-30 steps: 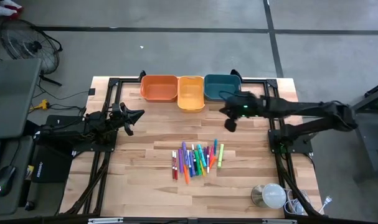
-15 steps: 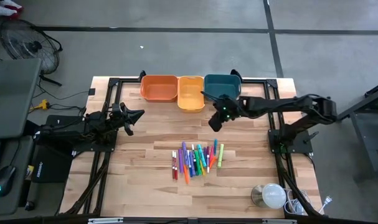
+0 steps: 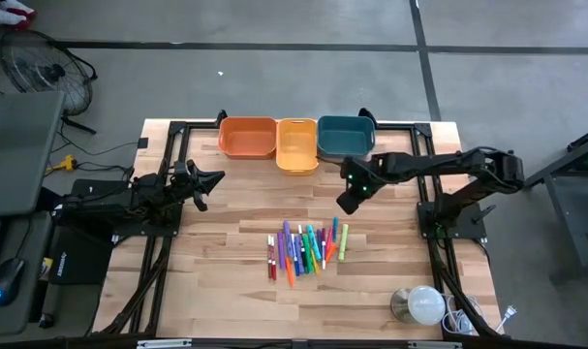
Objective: Pick & Place Markers
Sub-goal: Put the light green highlighter into the blue bin
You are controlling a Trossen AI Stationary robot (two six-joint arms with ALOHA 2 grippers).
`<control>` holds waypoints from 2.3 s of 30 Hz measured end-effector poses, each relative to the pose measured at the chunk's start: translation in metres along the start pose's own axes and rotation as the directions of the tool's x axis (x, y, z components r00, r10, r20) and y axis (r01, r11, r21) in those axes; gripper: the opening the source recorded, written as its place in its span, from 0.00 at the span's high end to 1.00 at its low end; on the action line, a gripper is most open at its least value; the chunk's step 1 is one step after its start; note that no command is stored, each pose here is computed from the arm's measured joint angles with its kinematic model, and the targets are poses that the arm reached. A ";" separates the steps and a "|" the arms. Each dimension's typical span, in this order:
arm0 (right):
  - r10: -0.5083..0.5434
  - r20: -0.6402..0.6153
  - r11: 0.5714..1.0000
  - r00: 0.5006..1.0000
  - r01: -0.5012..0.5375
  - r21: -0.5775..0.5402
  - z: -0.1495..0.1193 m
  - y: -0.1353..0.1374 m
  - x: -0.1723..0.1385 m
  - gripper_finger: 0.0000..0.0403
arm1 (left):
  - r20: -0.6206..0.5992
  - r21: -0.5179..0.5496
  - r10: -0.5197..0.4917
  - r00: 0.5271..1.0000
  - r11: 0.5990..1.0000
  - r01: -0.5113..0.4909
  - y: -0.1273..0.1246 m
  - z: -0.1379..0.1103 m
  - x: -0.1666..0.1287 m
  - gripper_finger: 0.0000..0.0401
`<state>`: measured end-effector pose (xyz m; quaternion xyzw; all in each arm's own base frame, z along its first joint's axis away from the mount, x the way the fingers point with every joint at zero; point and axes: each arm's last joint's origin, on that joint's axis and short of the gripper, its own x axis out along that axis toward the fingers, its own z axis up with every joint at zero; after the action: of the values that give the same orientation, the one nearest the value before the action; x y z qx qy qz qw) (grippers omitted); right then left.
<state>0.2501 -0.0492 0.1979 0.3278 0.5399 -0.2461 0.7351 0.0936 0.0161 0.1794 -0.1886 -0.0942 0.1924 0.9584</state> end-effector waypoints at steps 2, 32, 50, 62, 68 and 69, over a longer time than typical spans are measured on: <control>-0.023 -0.015 1.000 1.000 0.023 -0.013 -0.005 0.003 0.000 0.98 | 0.000 0.000 0.000 1.000 1.000 0.000 0.000 0.000 0.000 0.99; 0.039 -0.130 0.864 0.991 0.032 0.503 -0.048 0.063 0.045 0.37 | 0.000 0.000 0.000 1.000 1.000 0.000 0.000 0.000 0.000 0.99; -0.046 -0.167 0.843 0.985 0.129 0.522 -0.053 0.061 0.064 0.37 | 0.000 0.000 0.000 1.000 1.000 0.000 0.000 0.000 0.000 0.99; -0.093 -0.231 0.841 0.969 0.201 0.502 -0.061 0.059 0.065 0.37 | -0.001 0.000 0.000 1.000 1.000 0.000 0.000 0.000 0.000 0.99; -0.085 -0.262 0.831 0.961 0.213 0.513 -0.068 0.063 0.064 0.38 | 0.000 0.000 0.000 1.000 1.000 0.000 0.000 0.000 0.000 0.99; -0.085 -0.265 0.827 0.960 0.217 0.519 -0.069 0.063 0.064 0.38 | 0.000 0.000 0.000 1.000 1.000 0.000 0.000 0.000 0.000 0.99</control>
<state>0.2708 0.0442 0.1362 0.5047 0.5540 -0.4068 0.5224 0.0936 0.0161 0.1794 -0.1886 -0.0943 0.1925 0.9584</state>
